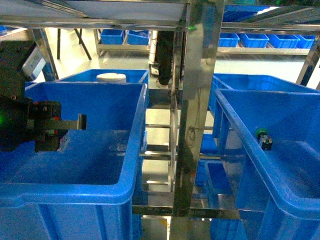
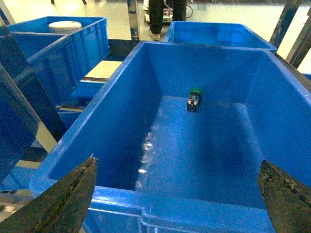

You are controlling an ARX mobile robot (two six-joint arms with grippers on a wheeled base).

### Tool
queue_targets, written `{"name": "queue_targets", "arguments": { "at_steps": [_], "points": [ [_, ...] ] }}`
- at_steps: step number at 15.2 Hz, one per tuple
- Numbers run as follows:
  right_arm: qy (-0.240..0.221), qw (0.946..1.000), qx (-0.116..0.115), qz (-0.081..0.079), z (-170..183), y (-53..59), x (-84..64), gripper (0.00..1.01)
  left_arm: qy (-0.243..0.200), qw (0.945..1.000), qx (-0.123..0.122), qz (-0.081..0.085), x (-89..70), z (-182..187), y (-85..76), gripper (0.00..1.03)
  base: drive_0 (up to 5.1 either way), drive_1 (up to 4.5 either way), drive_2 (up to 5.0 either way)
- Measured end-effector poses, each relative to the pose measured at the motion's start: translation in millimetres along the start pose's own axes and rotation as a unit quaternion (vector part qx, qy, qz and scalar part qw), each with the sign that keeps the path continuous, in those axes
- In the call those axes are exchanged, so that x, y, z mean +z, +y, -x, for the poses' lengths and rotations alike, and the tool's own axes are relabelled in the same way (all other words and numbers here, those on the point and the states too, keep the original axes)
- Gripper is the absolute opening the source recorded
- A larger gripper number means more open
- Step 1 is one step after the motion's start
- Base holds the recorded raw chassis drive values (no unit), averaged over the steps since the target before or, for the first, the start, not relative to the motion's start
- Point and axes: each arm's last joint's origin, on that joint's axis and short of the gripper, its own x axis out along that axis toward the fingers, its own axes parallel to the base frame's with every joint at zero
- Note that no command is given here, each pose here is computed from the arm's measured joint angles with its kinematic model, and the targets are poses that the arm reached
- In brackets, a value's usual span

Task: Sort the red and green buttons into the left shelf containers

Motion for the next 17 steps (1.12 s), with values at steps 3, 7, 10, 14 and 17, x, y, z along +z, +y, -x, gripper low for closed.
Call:
{"name": "queue_targets", "arguments": {
  "at_steps": [3, 7, 10, 14, 17],
  "points": [
    [0.0, 1.0, 0.0, 0.0, 0.0, 0.0, 0.0, 0.98, 0.055, 0.9983, 0.01, 0.014, -6.5, -37.6, 14.0, 0.26, 0.0, 0.0, 0.0],
    [0.0, 1.0, 0.0, 0.0, 0.0, 0.0, 0.0, 0.98, 0.098, 0.9942, 0.007, 0.044, -3.2, -66.5, 28.1, 0.26, 0.0, 0.0, 0.0],
    [0.0, 1.0, 0.0, 0.0, 0.0, 0.0, 0.0, 0.98, 0.088, 0.9948, 0.007, 0.05, 1.5, -68.0, 29.5, 0.58, 0.0, 0.0, 0.0],
    [0.0, 1.0, 0.0, 0.0, 0.0, 0.0, 0.0, 0.98, 0.086, 0.994, -0.004, 0.067, 4.1, -63.8, 30.6, 1.0, 0.0, 0.0, 0.0],
    [0.0, 1.0, 0.0, 0.0, 0.0, 0.0, -0.1, 0.98, 0.055, 0.9945, -0.018, 0.087, 11.3, -36.0, 35.2, 0.98, 0.0, 0.0, 0.0]
  ]
}}
